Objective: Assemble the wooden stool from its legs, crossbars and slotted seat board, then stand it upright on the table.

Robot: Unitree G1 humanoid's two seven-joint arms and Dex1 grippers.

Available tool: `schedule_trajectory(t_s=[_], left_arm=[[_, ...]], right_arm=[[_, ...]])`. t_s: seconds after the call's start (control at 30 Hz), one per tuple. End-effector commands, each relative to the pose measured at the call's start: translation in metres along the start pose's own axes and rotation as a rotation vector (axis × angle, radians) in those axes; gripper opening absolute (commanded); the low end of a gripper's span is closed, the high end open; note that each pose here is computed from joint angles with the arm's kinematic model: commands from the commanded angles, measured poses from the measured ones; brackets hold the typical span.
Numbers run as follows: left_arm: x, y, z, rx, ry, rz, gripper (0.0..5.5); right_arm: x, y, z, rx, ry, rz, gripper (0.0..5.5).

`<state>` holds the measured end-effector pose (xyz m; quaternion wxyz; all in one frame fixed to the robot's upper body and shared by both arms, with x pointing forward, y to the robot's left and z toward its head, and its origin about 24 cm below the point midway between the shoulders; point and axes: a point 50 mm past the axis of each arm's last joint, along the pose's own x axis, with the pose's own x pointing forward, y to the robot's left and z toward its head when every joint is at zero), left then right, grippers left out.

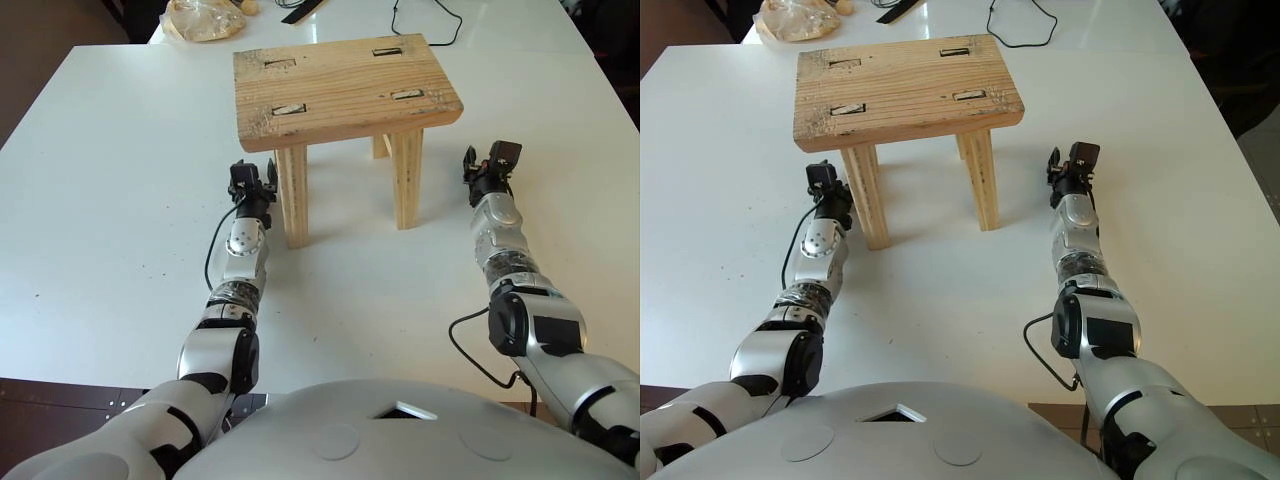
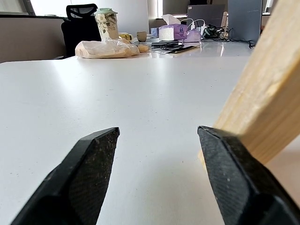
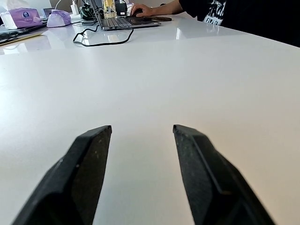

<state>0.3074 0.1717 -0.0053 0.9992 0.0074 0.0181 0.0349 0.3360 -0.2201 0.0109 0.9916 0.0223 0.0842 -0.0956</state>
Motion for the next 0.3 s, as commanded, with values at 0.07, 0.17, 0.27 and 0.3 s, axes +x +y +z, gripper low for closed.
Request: schedule_trajectory(t_s=[0.07,0.17,0.27,0.3], left_arm=[[-0.0011,-0.0054,-0.0069,-0.008,0.045,-0.011,3.1],[0.0013,-0.0032,-0.0059,-0.011,0.049,-0.01,3.1],[0.0051,-0.0022,-0.0019,-0.013,0.04,-0.024,3.1],[0.0062,-0.002,-0.0009,-0.011,0.038,-0.024,3.1]], right_arm=[[0.004,0.0037,0.0083,-0.005,-0.024,0.005,2.41],[0.0031,0.0045,0.0053,-0.01,-0.015,0.003,2.41],[0.0017,0.0053,0.0039,-0.014,-0.02,-0.003,2.41],[0.0018,0.004,0.004,-0.011,-0.02,-0.01,2.41]])
